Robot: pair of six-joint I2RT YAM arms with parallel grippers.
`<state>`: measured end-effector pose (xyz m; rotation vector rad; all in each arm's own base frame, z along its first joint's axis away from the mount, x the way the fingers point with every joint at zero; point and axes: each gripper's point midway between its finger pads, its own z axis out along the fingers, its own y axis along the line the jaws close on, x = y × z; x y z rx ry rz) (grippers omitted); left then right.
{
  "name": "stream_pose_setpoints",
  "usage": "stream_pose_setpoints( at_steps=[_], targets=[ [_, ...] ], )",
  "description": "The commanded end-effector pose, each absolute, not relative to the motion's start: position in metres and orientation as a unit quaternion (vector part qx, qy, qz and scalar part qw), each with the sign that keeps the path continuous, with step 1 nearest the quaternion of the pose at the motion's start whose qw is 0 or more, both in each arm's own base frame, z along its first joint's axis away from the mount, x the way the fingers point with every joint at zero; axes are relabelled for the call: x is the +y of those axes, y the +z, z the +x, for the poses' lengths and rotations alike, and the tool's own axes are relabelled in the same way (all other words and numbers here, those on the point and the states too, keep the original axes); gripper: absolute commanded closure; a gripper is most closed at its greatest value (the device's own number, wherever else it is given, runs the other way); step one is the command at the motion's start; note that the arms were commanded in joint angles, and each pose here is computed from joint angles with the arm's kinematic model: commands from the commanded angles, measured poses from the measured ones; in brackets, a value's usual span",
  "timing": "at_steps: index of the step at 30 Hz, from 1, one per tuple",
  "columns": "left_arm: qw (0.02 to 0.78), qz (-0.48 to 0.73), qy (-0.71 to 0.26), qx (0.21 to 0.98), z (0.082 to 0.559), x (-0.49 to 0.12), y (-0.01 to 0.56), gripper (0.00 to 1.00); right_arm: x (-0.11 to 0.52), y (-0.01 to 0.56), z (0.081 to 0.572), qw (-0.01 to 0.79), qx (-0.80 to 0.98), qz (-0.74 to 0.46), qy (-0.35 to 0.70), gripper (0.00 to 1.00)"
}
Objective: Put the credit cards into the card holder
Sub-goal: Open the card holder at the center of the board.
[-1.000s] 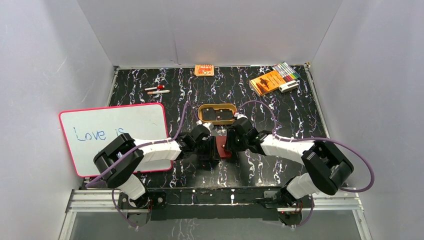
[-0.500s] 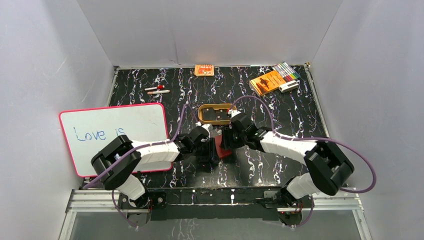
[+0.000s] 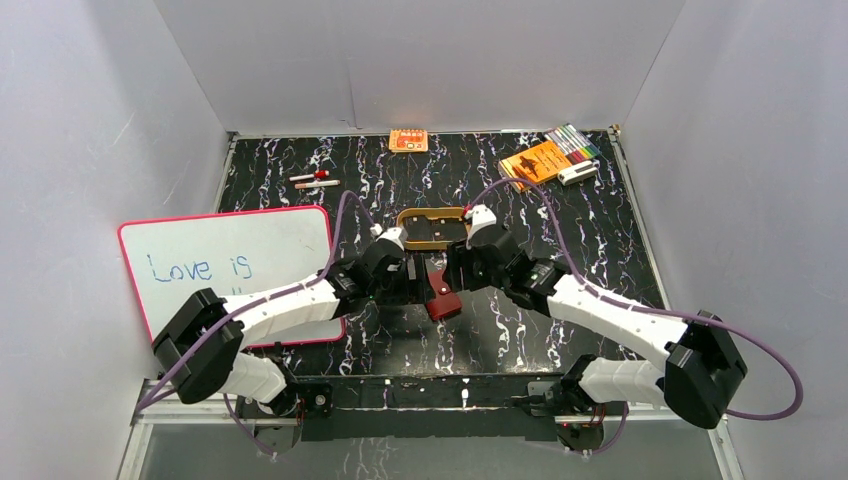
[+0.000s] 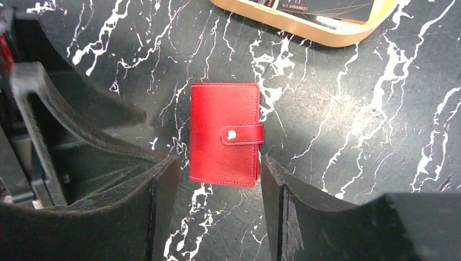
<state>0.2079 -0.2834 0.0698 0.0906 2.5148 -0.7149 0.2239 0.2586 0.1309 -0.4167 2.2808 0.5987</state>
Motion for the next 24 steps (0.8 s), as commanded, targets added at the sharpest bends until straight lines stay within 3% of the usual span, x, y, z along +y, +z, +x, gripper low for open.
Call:
stream_pose_setpoints(
  at_steps=[1, 4, 7, 9, 15, 24],
  targets=[
    [0.285, 0.017, -0.308, 0.907, 0.221, -0.293, 0.091, 0.13, 0.259, 0.135, 0.228, 0.418, 0.875, -0.139, 0.200, 0.35],
    [0.299, -0.003, -0.322, 0.898, 0.225, -0.289, 0.097, 0.02, 0.267, 0.133, 0.225, 0.407, 0.879, -0.150, 0.200, 0.35],
    [0.298, -0.019, -0.323, 0.898, 0.229, -0.284, 0.096, 0.05, 0.273, 0.123, 0.221, 0.381, 0.888, -0.164, 0.198, 0.36],
    [0.289, -0.013, -0.326, 0.900, 0.228, -0.286, 0.092, 0.14, 0.278, 0.118, 0.217, 0.372, 0.889, -0.169, 0.206, 0.39],
    [0.250, -0.002, -0.332, 0.909, 0.223, -0.296, 0.073, 0.51, 0.288, 0.100, 0.213, 0.345, 0.902, -0.172, 0.196, 0.46],
    [0.226, -0.047, -0.351, 0.907, 0.239, -0.292, 0.062, 0.74, 0.297, 0.083, 0.223, 0.340, 0.910, -0.182, 0.151, 0.50]
  ],
)
